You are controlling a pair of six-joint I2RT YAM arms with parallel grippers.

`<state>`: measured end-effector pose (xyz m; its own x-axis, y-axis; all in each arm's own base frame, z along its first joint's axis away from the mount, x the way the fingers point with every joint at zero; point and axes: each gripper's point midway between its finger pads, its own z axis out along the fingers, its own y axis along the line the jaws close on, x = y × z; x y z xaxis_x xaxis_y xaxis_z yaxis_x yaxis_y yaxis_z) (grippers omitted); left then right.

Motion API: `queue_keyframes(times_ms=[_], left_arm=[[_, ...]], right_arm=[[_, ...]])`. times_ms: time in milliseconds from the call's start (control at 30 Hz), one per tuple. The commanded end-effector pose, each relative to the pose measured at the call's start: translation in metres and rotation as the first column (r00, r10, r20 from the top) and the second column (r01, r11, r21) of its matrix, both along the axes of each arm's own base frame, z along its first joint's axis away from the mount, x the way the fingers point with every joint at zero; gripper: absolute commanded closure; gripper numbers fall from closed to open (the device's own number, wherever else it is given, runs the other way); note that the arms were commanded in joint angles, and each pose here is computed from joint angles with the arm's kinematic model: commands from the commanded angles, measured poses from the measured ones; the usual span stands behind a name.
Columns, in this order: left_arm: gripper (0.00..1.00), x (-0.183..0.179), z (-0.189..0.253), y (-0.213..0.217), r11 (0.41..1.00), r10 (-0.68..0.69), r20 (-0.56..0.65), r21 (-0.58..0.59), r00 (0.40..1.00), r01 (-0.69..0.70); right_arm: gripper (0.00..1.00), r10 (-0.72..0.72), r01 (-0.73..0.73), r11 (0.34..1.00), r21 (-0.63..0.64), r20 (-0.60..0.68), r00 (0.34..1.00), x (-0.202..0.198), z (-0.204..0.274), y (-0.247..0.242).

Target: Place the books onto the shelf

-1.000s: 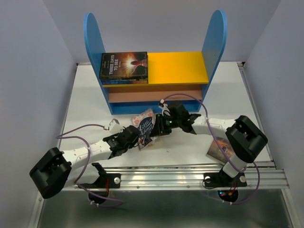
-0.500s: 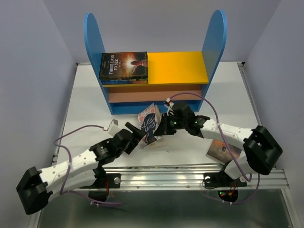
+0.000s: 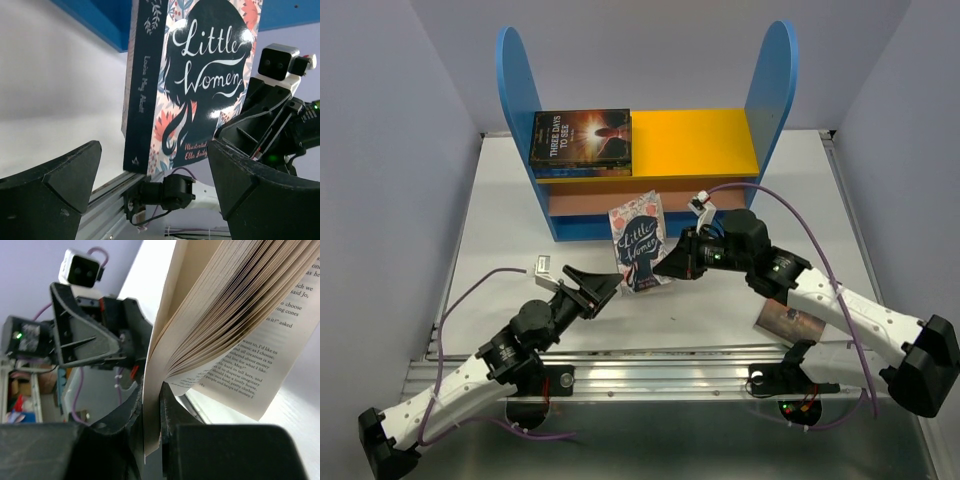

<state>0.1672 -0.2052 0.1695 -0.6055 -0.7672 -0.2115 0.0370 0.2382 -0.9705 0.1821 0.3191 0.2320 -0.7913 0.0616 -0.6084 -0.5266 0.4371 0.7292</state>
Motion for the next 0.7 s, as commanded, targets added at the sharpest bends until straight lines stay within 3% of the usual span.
queue_keyframes(times_ms=[0,267,300,400,567,600,667], left_arm=[[0.01,-0.002,0.052,-0.006,0.999,-0.042,0.216,-0.009,0.976,0.045],[0.04,-0.004,0.078,-0.017,0.995,-0.094,0.32,0.021,0.943,0.093],[0.11,-0.005,0.077,-0.018,0.995,-0.1,0.319,0.024,0.942,0.097],[0.55,-0.006,0.084,-0.018,0.995,-0.096,0.342,-0.004,0.935,0.103],[0.67,-0.012,0.097,-0.021,0.99,-0.119,0.394,-0.023,0.911,0.139],[0.85,-0.012,0.099,-0.021,0.99,-0.117,0.399,-0.02,0.909,0.136],[1.0,-0.011,0.101,-0.02,0.992,-0.106,0.397,-0.025,0.912,0.127]], right_arm=[[0.99,0.141,-0.162,0.973,0.165,0.132,0.981,-0.023,0.07,0.01],[0.99,0.19,-0.226,0.948,0.225,0.172,0.967,-0.043,0.101,0.002],[0.99,0.189,-0.225,0.948,0.224,0.173,0.967,-0.044,0.101,0.001],[0.99,0.195,-0.229,0.948,0.223,0.166,0.967,-0.044,0.099,0.002],[0.99,0.211,-0.24,0.947,0.212,0.151,0.966,-0.043,0.092,0.005],[0.99,0.21,-0.238,0.948,0.21,0.148,0.967,-0.042,0.092,0.006],[0.99,0.187,-0.214,0.955,0.204,0.145,0.972,-0.036,0.089,0.005]])
